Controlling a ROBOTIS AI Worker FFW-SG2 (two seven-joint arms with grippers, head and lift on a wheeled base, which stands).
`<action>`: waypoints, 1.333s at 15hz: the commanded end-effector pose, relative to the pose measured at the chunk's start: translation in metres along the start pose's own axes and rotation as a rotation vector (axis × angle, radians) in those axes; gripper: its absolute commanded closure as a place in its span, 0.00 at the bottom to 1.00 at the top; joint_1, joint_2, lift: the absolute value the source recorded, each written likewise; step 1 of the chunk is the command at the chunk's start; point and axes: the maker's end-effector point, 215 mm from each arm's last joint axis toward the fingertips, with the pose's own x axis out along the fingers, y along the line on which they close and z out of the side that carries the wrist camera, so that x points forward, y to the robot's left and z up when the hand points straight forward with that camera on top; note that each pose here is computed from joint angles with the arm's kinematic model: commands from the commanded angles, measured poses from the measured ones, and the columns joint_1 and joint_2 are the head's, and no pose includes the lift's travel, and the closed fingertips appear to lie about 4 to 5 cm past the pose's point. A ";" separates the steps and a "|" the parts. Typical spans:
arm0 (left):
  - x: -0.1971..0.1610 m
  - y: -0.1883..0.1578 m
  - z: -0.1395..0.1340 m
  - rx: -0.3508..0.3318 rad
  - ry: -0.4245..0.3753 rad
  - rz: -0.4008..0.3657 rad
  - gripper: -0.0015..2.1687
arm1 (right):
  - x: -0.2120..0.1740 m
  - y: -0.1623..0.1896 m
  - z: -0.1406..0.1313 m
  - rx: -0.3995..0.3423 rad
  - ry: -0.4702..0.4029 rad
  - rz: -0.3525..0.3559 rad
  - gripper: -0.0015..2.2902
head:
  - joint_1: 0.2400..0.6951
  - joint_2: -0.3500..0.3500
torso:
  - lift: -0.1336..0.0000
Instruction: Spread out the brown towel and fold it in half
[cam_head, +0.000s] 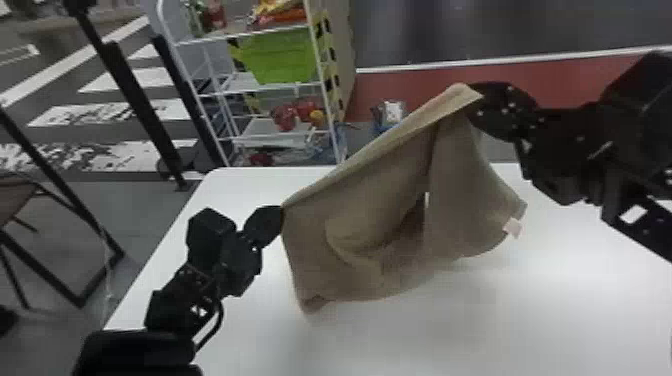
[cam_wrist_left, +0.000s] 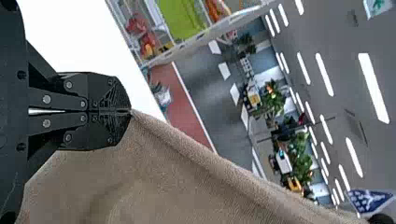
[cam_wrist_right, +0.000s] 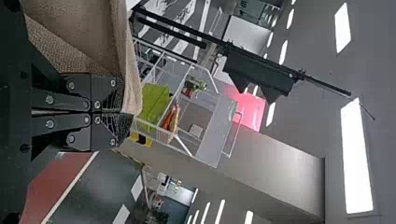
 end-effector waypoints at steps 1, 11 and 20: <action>-0.011 0.054 0.031 -0.012 -0.025 0.103 0.99 | -0.009 -0.018 -0.010 0.000 0.021 -0.032 0.88 | 0.82 0.90 | 0.00; 0.055 0.080 0.151 0.079 -0.128 0.180 0.99 | 0.017 -0.118 -0.049 -0.091 0.123 -0.140 0.88 | 0.44 0.76 | 0.00; 0.004 -0.076 0.056 -0.066 -0.029 -0.277 0.17 | 0.000 -0.082 0.001 -0.205 0.032 -0.093 0.88 | 0.59 0.71 | 0.00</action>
